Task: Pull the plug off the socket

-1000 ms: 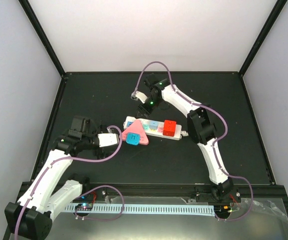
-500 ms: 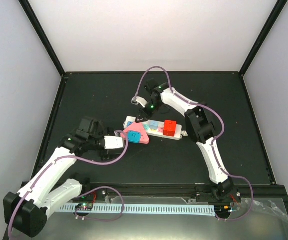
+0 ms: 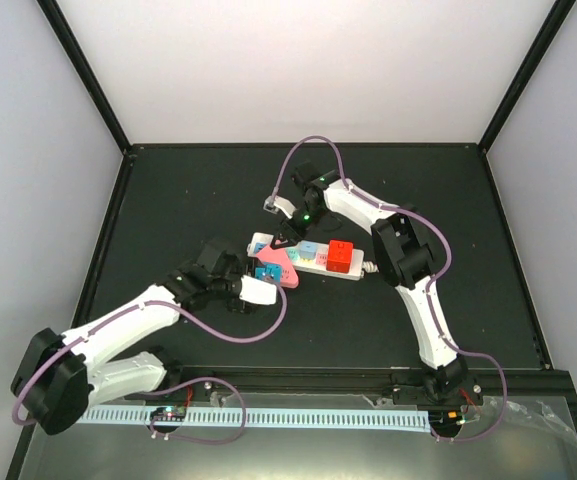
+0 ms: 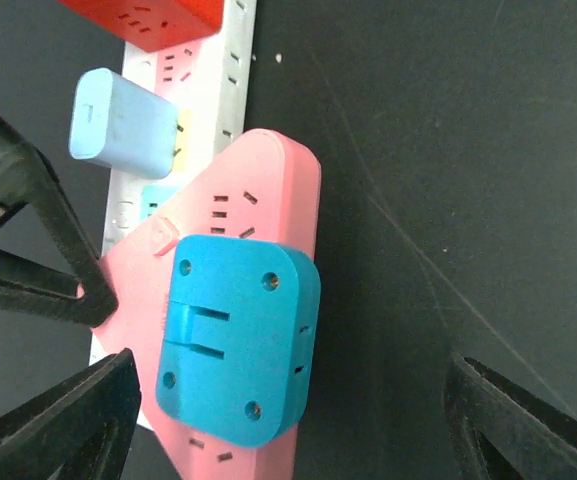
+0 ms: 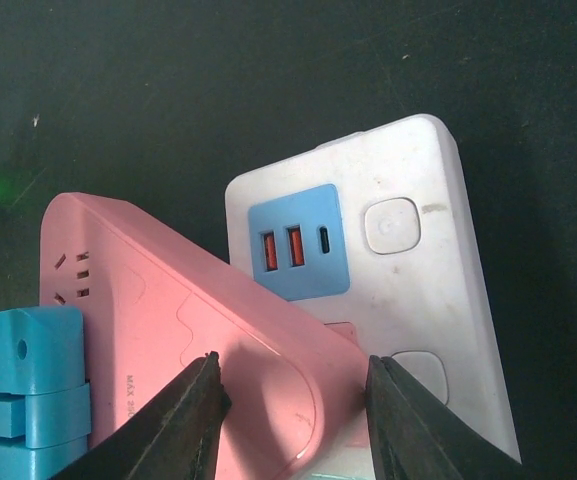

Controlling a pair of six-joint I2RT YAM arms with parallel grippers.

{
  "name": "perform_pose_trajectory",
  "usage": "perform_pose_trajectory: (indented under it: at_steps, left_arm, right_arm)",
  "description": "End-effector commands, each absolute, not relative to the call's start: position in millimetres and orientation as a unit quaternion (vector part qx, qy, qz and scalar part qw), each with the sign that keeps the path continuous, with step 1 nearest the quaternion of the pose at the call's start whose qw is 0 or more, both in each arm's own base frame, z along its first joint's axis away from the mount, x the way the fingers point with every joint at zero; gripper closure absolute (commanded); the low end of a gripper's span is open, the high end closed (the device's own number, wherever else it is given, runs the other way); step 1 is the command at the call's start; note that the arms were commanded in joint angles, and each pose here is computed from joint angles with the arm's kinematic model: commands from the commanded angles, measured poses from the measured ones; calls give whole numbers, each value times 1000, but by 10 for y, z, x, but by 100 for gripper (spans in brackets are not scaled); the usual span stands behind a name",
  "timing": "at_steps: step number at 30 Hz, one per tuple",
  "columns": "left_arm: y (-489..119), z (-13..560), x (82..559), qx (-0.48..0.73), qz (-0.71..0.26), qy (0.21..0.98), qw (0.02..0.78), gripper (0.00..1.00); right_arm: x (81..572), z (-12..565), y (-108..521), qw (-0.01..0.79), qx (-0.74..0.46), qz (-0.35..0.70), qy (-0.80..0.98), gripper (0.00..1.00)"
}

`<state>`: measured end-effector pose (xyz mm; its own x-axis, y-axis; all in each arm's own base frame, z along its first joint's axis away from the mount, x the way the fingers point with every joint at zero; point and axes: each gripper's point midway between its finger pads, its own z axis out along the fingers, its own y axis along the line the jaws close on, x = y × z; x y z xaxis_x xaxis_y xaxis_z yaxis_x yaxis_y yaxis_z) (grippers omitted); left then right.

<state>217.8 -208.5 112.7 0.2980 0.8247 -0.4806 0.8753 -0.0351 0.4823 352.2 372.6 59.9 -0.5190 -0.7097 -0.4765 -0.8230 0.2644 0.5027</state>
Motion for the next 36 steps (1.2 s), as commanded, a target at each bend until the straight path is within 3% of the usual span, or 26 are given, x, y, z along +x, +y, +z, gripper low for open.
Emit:
perform_pose_trajectory:
  at_steps: [1,8,15,19,22,28,36]
  left_arm:
    - [-2182,1097,2417,725,40,551,411,15]
    - [-2221,965,2618,724,115,538,416,24]
    - [-2293,1145,2833,688,158,548,449,44]
    - [-2368,1216,2736,705,99,560,424,60]
    - [-2378,1155,2688,722,69,569,388,67]
    - [-2345,1122,2784,722,40,597,346,76]
    - [-2309,1026,2838,725,34,612,315,76]
  right_arm:
    - [3306,-57,3458,-2,-488,300,820,58]
    - [3322,-55,3465,3,-490,299,819,58]
    - [3296,-99,3437,1,-496,295,816,60]
    - [3261,-116,3430,-2,-496,300,815,62]
    - [3251,-123,3431,-1,-499,300,813,62]
    - [3228,-145,3410,-1,-502,299,812,63]
    - [3239,-109,3422,6,-504,300,810,63]
